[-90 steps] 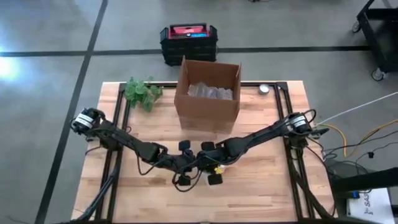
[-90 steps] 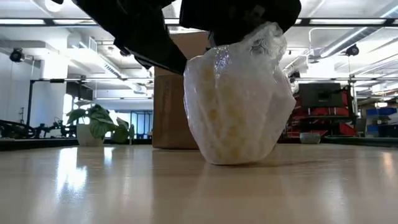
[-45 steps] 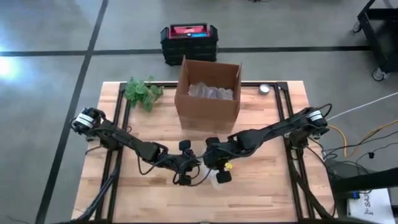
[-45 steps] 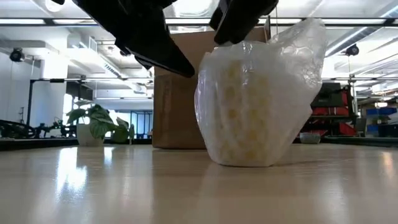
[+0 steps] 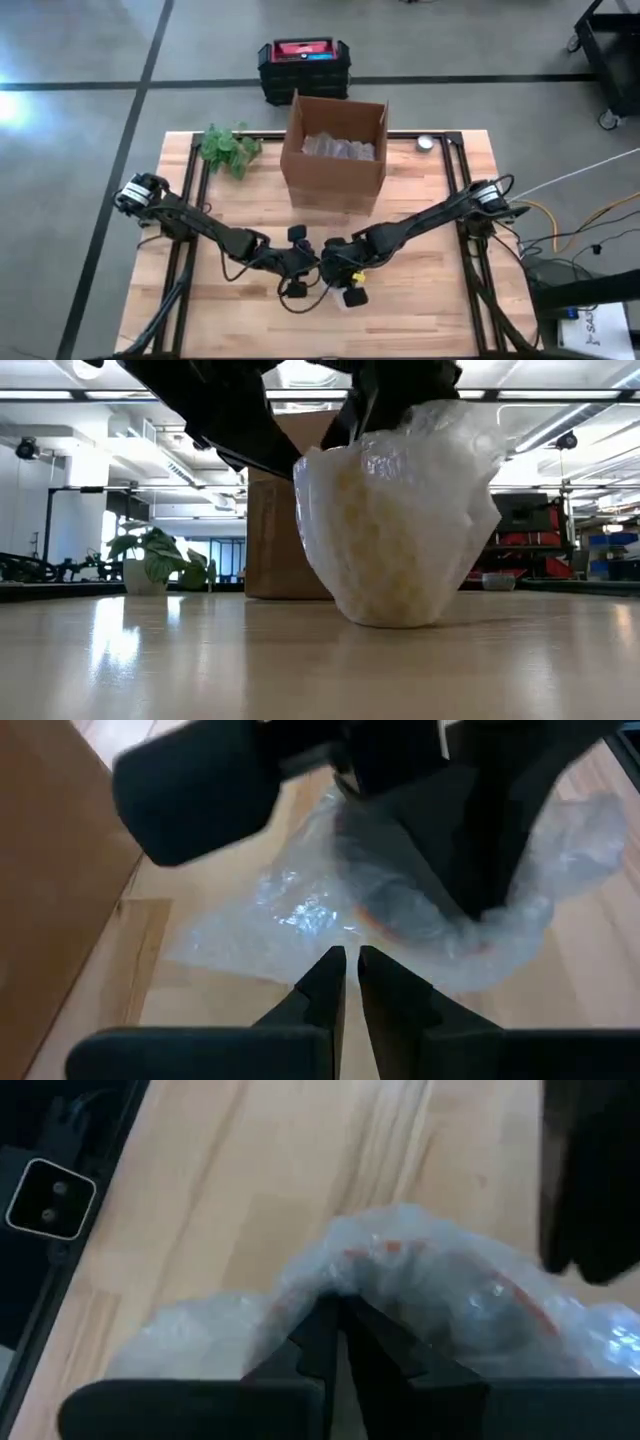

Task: Wrap mug
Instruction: Wrap the yellow cup in bubble wrap

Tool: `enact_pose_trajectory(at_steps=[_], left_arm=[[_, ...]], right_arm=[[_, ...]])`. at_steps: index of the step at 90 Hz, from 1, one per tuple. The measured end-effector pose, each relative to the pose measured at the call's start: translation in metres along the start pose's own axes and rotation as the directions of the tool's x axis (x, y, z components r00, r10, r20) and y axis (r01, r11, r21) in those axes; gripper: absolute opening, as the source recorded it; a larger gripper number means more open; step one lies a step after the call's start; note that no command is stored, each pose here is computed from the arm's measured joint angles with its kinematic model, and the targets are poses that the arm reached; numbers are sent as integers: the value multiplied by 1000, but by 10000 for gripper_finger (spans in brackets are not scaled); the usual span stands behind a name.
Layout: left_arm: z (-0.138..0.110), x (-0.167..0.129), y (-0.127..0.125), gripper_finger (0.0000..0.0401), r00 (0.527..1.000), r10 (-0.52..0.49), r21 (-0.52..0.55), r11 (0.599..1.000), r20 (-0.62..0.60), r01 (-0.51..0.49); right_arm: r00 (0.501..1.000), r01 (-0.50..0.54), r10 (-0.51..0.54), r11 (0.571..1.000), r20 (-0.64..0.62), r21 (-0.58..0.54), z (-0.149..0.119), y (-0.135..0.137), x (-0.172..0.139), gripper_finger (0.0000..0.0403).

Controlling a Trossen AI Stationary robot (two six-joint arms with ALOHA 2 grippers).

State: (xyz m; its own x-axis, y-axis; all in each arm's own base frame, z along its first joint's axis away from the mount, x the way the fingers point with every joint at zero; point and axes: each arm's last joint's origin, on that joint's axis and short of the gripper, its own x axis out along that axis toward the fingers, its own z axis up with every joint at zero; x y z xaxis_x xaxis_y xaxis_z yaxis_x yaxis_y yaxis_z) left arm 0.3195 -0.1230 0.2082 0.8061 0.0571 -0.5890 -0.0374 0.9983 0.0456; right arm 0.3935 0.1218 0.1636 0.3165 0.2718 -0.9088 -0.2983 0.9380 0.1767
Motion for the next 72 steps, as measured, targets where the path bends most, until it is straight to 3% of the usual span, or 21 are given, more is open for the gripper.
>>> enact_pose_trajectory(at_steps=[40, 72], left_arm=[[0, 0, 0, 20, 1000, -1, -5, 1000, 4, 1], [0, 0, 0, 20, 1000, -1, -17, 1000, 5, 1]], right_arm=[[1000, 25, -25, 1000, -9, -2, -2, -1, -1, 13], [998, 39, -42, 998, 51, 53, -2, 10, -68, 14]])
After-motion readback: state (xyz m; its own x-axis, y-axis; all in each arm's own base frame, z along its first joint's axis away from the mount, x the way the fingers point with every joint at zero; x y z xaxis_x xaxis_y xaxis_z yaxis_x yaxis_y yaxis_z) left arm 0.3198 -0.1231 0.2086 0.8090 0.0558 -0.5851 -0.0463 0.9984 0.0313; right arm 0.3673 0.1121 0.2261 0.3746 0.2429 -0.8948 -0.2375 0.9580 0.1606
